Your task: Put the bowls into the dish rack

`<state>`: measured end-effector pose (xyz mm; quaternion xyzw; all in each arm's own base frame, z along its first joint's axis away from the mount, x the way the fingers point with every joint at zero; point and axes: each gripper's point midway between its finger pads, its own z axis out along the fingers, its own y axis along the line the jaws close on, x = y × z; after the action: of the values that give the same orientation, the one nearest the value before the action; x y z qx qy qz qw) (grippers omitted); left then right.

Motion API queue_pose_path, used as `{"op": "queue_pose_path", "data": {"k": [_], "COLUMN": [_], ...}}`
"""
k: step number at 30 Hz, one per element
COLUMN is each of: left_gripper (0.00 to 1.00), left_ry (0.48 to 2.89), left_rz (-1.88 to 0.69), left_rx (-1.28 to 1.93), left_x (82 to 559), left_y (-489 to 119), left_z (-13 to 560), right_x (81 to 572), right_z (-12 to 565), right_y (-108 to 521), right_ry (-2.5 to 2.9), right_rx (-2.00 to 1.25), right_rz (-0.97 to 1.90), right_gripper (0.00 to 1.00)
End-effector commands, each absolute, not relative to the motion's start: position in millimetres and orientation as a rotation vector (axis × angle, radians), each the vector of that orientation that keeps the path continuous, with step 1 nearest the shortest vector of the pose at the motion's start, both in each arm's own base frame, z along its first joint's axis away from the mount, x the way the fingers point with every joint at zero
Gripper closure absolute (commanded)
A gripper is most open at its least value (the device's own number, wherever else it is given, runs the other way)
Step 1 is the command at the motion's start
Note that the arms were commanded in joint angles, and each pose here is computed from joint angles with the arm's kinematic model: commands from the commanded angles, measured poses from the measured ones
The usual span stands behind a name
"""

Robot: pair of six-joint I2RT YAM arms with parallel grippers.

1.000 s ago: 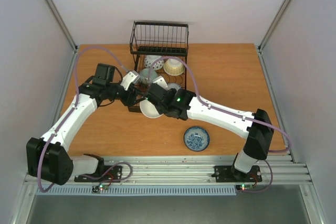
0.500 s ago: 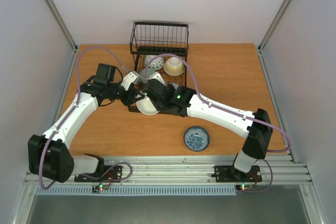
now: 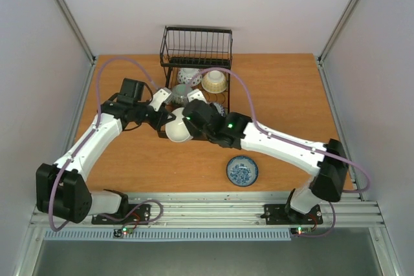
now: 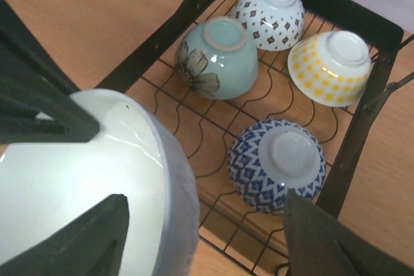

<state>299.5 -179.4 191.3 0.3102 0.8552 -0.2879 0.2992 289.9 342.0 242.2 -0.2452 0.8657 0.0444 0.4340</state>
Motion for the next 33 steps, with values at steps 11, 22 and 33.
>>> {"op": "queue_pose_path", "data": {"k": [11,22,33], "left_gripper": [0.99,1.00,1.00], "left_ry": [2.100,2.085,2.077], "left_rz": [-0.889,-0.856,-0.857], "left_rx": [0.924,0.922,0.930], "left_x": [289,289,287], "left_y": [-198,-195,-196], "left_z": [219,221,222], "right_x": [248,226,217], "right_z": [247,230,235], "right_y": [321,345,363], "right_ry": [2.021,1.920,1.816], "right_rx": [-0.354,-0.298,-0.354], "right_rz": [1.105,1.506,1.697], "right_gripper": [0.13,0.01,0.24]}}
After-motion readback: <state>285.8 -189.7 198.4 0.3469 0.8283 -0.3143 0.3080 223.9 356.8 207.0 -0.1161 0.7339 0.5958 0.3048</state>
